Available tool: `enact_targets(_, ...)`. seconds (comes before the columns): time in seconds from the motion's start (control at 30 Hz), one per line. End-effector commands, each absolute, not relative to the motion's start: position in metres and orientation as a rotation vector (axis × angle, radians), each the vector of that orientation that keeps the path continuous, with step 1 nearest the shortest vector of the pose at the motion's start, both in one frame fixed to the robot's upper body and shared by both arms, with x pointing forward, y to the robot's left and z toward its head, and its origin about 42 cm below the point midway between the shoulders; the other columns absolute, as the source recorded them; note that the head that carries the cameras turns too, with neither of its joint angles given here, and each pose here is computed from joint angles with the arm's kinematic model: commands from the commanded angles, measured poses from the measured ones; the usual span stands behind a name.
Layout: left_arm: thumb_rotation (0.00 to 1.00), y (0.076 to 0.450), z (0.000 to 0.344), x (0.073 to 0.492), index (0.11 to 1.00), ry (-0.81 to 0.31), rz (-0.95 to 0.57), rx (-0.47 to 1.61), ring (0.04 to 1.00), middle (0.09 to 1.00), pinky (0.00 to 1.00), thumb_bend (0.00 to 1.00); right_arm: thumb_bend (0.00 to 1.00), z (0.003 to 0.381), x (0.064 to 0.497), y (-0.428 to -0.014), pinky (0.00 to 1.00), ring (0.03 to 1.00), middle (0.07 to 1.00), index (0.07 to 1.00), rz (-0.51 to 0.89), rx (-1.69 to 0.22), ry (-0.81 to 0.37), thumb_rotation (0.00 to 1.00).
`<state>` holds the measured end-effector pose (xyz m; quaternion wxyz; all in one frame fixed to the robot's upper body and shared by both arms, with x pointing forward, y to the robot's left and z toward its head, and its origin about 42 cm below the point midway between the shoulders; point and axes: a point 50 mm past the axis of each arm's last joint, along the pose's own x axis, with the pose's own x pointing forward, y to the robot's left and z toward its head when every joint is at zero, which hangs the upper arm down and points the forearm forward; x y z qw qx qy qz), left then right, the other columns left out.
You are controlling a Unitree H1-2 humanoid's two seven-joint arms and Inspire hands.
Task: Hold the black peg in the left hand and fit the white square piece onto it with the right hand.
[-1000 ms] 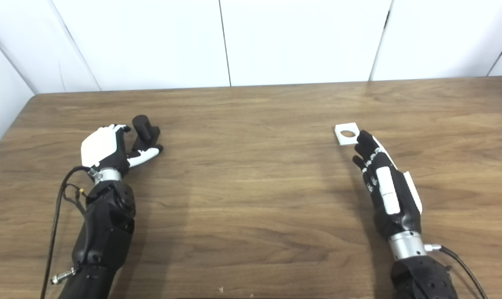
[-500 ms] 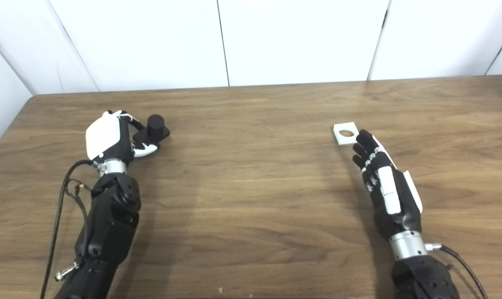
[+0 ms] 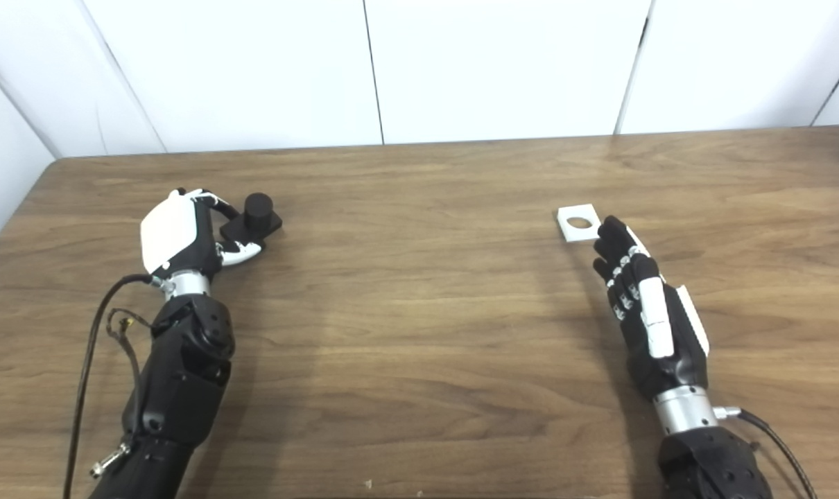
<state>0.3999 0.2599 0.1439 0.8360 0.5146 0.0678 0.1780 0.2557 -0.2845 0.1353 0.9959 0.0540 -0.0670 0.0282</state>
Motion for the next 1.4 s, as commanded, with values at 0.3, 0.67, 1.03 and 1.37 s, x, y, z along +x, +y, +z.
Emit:
enact_targets(0.3, 0.07, 0.256, 0.16, 0.388, 0.489, 0.136, 0.344, 0.995, 0.93, 0.846, 0.79, 0.51, 0.63, 0.132, 0.244, -0.294, 0.96, 0.954, 0.943, 0.921, 0.065, 0.068, -0.113, 0.91)
enact_targets(0.67, 0.07, 0.225, 0.177, 0.352, 0.492, 0.075, 0.198, 0.899, 0.92, 0.858, 0.77, 0.51, 0.64, 0.132, 0.244, -0.284, 0.97, 0.982, 0.961, 0.931, 0.06, 0.069, -0.097, 0.9)
enact_targets(1.03, 0.07, 0.199, 0.182, 0.308, 0.492, 0.019, 0.081, 0.871, 0.922, 0.864, 0.79, 0.51, 0.66, 0.132, 0.244, -0.278, 0.96, 0.99, 0.968, 0.93, 0.054, 0.058, -0.09, 0.91)
enact_targets(1.37, 0.07, 0.176, 0.17, 0.26, 0.493, 0.002, -0.051, 0.879, 0.93, 0.872, 0.79, 0.5, 0.65, 0.135, 0.244, -0.275, 0.97, 0.991, 0.968, 0.932, 0.049, 0.056, -0.094, 0.9)
